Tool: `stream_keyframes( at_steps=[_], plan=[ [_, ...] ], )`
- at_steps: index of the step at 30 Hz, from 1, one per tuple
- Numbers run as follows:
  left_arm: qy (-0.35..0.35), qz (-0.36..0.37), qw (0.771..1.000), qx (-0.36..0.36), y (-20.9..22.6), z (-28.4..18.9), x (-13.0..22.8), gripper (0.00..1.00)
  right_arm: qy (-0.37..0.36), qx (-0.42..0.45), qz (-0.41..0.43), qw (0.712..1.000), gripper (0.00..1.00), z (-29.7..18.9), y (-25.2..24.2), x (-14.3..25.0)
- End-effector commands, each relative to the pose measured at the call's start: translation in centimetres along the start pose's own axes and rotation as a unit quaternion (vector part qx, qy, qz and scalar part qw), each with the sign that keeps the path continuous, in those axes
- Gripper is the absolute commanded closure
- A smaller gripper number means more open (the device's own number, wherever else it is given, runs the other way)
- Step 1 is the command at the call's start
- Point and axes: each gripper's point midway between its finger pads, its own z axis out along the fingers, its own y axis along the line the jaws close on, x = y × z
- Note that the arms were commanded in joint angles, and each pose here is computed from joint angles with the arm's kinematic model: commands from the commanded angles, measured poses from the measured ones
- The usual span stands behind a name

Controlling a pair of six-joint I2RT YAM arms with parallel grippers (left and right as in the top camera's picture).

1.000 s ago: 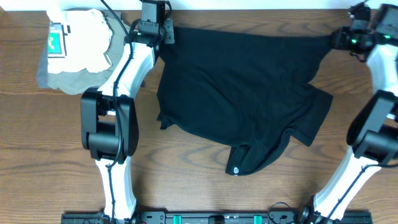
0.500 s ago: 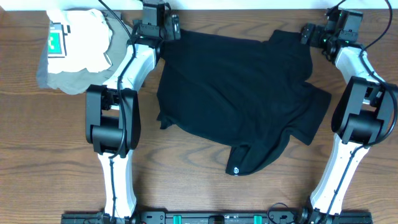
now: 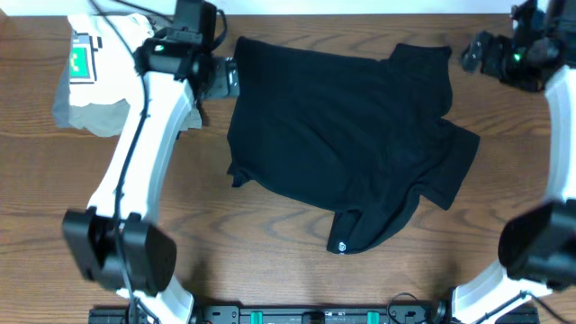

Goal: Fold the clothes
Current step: 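Release the shirt and move the right gripper to its right sleeve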

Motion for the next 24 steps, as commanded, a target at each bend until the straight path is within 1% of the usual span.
stream_keyframes(
  at_steps=[1, 5, 7, 12, 17, 24],
  plan=[
    [0.054, -0.028, 0.998, -0.017, 0.5, -0.2, 2.8, 0.02, 0.093, -0.009, 0.015, 0.996, 0.06, 0.7, 0.8, 4.6],
    [0.106, -0.023, 0.994, -0.034, 1.2, -0.5, 5.3, 0.02, 0.183, 0.028, 0.021, 0.983, 0.08, 1.3, 0.3, 9.6],
    [0.109, -0.023, 0.993, -0.035, 1.3, -0.5, 5.5, 0.02, 0.216, 0.057, 0.033, 0.974, 0.07, 2.2, -0.5, 11.9],
    [0.097, -0.025, 0.995, -0.031, 1.1, -0.4, 4.9, 0.02, 0.275, 0.072, 0.055, 0.957, 0.07, 4.6, -1.5, 16.9],
    [0.076, -0.029, 0.996, -0.025, 0.8, -0.2, 3.9, 0.02, 0.280, 0.072, 0.054, 0.956, 0.09, 7.2, -2.4, 19.3],
    [0.065, -0.032, 0.997, -0.021, 0.6, -0.1, 3.3, 0.02, 0.255, 0.075, 0.051, 0.963, 0.12, 11.1, -4.0, 22.0]
  ],
)
